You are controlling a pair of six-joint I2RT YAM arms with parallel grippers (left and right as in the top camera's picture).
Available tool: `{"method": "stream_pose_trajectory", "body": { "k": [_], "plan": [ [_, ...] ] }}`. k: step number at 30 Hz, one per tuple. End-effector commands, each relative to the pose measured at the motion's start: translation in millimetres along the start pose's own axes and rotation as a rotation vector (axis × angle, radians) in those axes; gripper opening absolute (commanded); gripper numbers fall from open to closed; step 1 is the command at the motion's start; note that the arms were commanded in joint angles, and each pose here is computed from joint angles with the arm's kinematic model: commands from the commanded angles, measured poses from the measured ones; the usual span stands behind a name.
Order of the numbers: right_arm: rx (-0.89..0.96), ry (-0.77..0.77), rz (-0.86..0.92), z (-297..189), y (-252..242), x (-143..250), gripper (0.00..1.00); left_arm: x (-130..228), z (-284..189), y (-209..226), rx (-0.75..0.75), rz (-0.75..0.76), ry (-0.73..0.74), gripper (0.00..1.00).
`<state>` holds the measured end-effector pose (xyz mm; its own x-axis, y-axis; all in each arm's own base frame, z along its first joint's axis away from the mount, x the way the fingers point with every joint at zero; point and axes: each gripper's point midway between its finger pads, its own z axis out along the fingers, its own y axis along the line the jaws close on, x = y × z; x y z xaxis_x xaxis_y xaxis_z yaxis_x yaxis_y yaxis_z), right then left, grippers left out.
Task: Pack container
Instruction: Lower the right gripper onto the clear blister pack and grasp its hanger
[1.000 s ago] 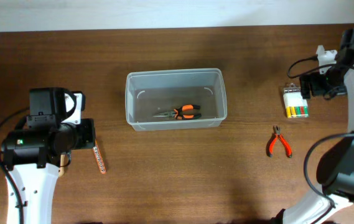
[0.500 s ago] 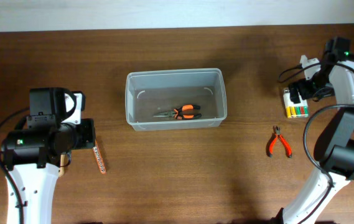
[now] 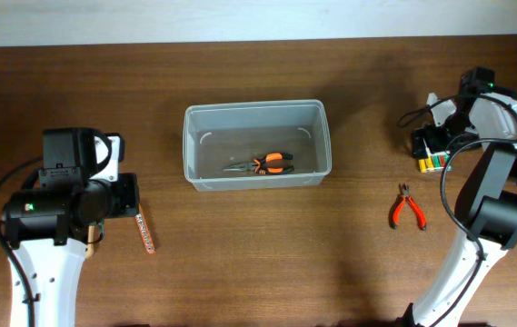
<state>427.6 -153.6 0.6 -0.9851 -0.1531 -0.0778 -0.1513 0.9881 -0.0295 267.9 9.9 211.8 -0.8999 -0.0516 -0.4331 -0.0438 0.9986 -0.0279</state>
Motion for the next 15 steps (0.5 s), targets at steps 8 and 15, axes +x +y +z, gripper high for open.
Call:
{"method": "stream_pose_trajectory", "body": {
  "k": [8,15],
  "plan": [
    [-0.042,0.014,0.011,9.6,8.7,2.5,0.90,-0.6,-2.1,0.0,0.005,-0.011,-0.008,0.02],
    [-0.045,0.013,0.045,9.6,9.2,2.1,0.79,-0.6,-2.1,0.0,0.005,-0.011,-0.008,0.03]
  ]
}}
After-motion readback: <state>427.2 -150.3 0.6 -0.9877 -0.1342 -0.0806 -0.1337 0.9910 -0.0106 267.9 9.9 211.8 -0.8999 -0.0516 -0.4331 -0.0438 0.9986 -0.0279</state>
